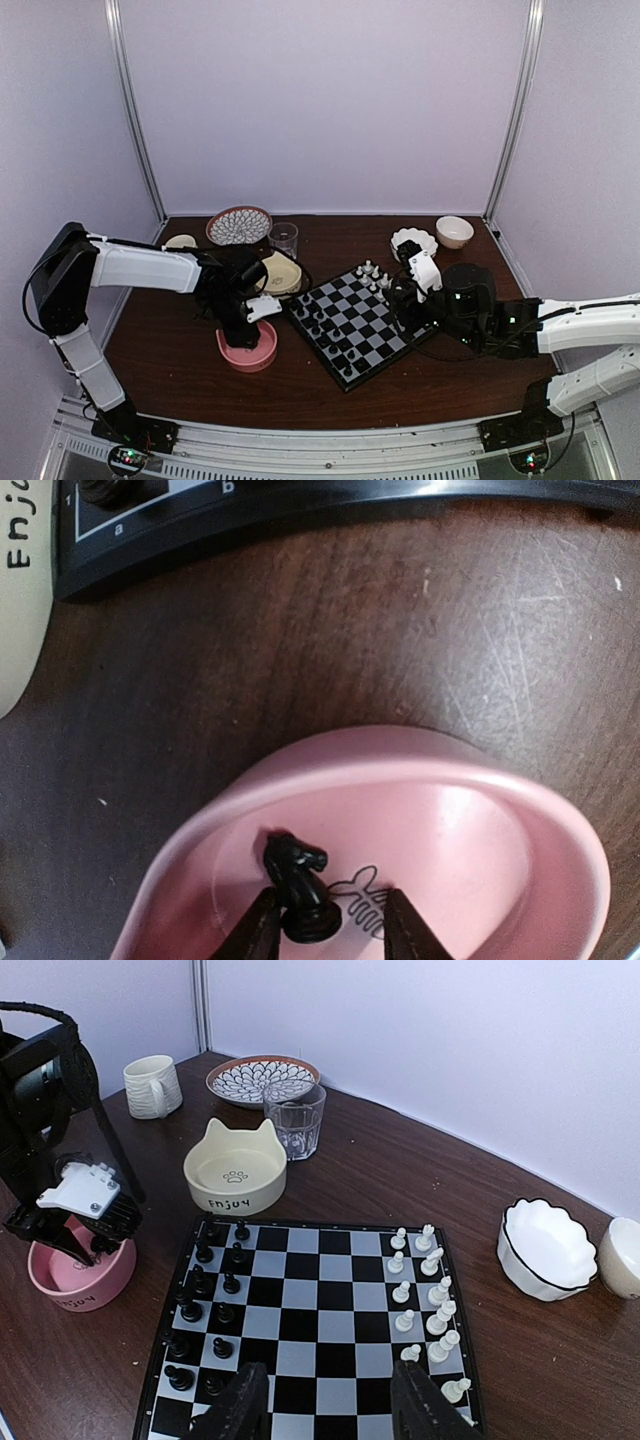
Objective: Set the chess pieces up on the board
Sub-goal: Pick up the knight from the storage box.
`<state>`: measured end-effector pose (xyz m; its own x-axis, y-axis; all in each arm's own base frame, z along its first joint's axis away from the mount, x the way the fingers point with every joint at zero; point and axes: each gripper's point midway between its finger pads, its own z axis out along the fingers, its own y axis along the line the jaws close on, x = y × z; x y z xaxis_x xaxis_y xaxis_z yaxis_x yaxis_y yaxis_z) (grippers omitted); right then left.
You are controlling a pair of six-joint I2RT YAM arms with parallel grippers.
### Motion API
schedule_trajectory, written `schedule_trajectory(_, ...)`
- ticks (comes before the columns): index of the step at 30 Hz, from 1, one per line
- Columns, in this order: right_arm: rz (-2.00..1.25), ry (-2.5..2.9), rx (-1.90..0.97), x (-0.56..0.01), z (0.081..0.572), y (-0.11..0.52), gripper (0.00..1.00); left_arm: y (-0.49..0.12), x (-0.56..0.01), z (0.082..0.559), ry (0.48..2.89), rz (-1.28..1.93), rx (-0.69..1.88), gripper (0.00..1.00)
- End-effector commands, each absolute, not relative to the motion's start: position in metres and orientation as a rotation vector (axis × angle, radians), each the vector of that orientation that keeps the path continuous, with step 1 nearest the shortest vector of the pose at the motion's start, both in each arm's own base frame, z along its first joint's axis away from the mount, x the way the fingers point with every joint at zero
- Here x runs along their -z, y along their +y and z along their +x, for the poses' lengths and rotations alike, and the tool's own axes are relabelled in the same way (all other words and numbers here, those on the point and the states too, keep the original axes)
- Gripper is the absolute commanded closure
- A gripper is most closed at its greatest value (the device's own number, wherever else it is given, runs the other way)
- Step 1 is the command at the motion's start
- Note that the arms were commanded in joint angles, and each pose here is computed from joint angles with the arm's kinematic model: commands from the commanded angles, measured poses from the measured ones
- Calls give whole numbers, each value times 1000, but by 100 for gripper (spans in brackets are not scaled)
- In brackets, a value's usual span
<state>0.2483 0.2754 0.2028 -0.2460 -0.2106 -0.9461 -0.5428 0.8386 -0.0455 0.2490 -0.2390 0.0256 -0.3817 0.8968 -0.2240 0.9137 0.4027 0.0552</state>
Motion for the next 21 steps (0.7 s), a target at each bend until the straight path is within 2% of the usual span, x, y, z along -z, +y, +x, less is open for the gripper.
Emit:
schedule_trajectory(1,-549,1815,-335,-206,250,271,55,-233,-22,253,2489,1574,74,63)
schedule_trajectory(3,-549,1814,-336,-207,250,271,55,-234,-21,254,2484,1577,74,63)
schedule_trajectory(8,-549,1815,-339,-207,250,270,55,-229,-25,263,2455,1560,-9,73)
schedule_trajectory(14,-564,1818,-374,-207,247,275,55,-240,-48,266,2359,1511,65,84)
schedule_trajectory(21,-677,1829,-586,-207,228,308,55,-274,-100,256,2083,1452,324,84)
